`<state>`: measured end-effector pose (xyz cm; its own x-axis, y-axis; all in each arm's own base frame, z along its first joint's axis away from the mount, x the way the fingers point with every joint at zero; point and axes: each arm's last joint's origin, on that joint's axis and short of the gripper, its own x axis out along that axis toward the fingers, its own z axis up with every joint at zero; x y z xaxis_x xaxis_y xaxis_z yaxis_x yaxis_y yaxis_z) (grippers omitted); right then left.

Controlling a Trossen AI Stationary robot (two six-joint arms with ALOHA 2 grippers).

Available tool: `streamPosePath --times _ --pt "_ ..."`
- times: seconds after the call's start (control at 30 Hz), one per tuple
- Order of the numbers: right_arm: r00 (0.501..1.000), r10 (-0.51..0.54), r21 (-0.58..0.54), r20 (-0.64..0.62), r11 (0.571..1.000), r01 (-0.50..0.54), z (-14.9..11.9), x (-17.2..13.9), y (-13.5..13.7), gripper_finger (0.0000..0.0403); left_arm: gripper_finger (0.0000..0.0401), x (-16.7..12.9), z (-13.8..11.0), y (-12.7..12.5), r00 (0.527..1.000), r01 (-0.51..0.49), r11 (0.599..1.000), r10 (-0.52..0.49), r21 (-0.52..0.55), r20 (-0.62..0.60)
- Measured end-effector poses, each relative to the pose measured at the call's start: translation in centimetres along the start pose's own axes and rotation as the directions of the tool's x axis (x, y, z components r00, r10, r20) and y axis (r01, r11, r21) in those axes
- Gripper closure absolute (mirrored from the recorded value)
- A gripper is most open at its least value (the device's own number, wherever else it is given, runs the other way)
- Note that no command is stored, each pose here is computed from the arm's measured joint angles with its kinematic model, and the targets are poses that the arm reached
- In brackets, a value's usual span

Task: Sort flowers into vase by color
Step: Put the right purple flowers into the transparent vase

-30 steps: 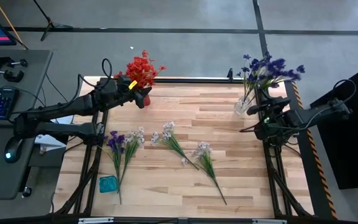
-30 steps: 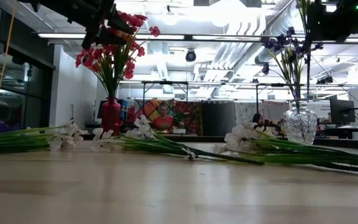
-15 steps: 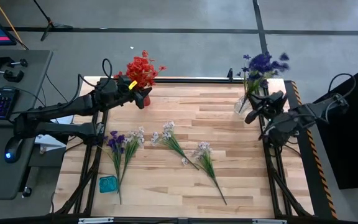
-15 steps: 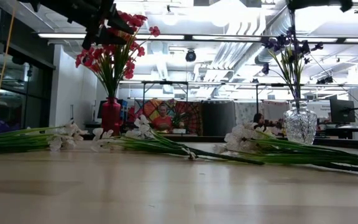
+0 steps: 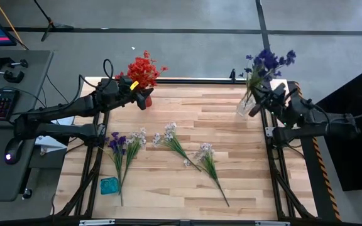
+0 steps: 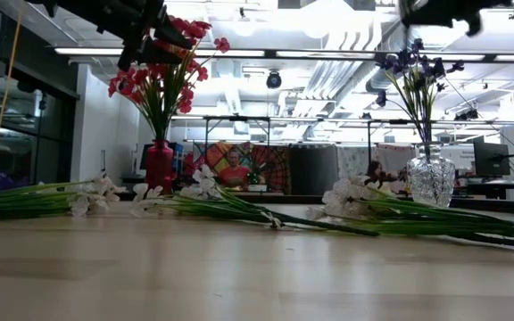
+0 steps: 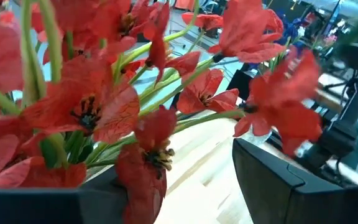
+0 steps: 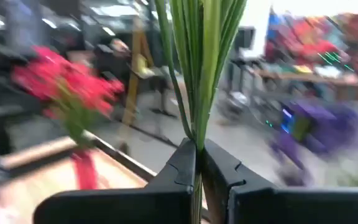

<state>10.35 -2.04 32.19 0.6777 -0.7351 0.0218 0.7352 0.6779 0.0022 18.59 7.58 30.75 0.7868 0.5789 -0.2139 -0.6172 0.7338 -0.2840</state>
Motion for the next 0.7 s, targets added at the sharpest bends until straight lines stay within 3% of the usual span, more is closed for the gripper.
streamPosePath --times 0.27,0.47,0.7 --pt "0.956 -0.275 0.022 -0.107 0.96 0.279 -2.0 -1.4 -2.2 0.0403 0.0211 0.2 0.3 0.8 0.998 -0.064 0.989 0.061 0.13 0.024" --pt "0.932 -0.347 -0.036 -0.106 0.938 0.345 -3.0 -0.2 -1.0 0.0403 0.021 0.4 1.1 2.1 0.99 -0.13 0.984 0.121 0.125 0.078" --pt "0.907 -0.403 -0.094 -0.121 0.915 0.393 -5.2 0.8 0.0 0.0403 0.021 0.5 1.5 2.7 0.989 -0.128 0.984 0.117 0.126 0.093"
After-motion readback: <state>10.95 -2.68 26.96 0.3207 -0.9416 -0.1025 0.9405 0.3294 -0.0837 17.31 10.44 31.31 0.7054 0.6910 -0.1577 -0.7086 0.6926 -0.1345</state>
